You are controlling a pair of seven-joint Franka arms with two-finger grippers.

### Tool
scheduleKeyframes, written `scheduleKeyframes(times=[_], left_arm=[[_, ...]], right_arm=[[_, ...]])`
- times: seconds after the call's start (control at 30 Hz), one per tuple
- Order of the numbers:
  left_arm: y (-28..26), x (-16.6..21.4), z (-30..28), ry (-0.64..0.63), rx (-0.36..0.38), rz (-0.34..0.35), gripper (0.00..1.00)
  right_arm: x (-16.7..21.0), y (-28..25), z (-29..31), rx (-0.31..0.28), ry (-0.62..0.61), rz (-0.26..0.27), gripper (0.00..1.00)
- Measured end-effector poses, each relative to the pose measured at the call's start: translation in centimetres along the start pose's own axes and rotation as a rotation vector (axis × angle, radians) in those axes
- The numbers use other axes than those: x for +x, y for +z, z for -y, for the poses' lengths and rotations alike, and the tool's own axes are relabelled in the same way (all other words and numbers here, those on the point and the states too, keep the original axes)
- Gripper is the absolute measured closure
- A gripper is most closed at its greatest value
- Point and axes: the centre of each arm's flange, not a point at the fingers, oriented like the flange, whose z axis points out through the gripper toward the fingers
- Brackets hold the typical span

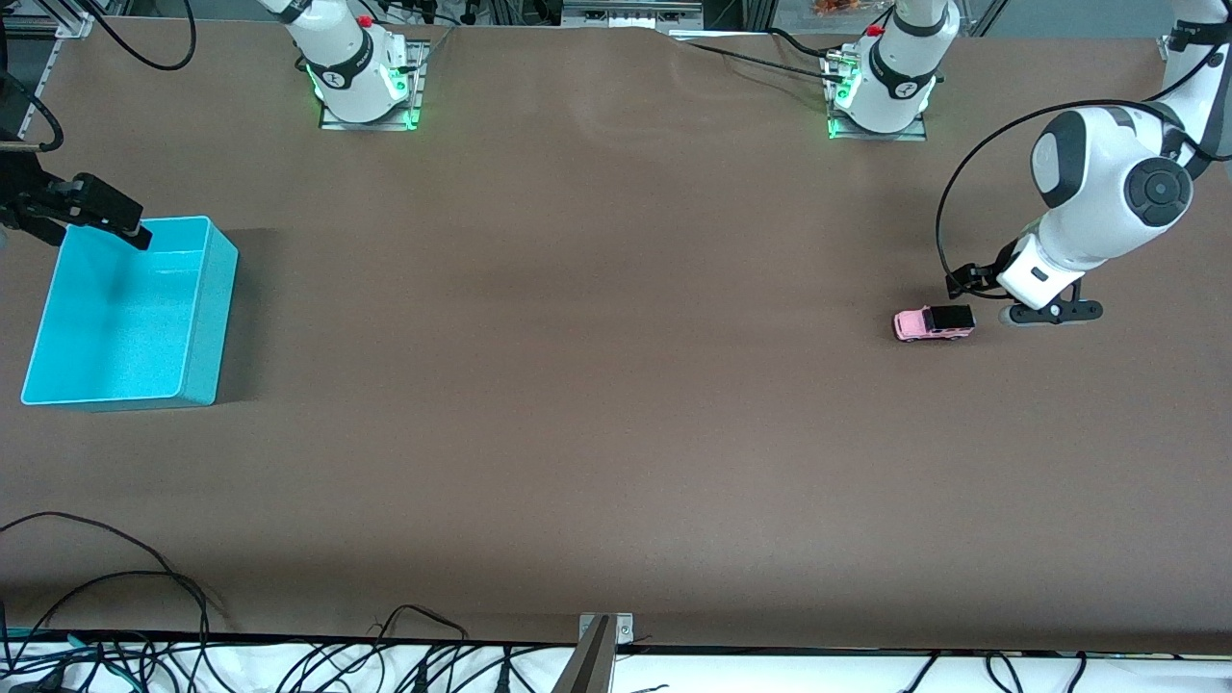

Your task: Wind and store pink jeep toy

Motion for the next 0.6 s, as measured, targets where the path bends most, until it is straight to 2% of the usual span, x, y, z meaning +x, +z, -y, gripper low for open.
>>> scheduleKeyframes(times=[0.27,0.6], left_arm=[[1.4,0.0,-0.1,0.021,-0.002,0.002,0.00],[2.4,0.1,0.4,0.333,-0.002,-0.020,0.00]], right_arm=[[0.0,0.0,0.0,0.000,0.000,-0.003,0.00],[0.0,0.0,0.0,0.000,0.000,-0.003,0.00]])
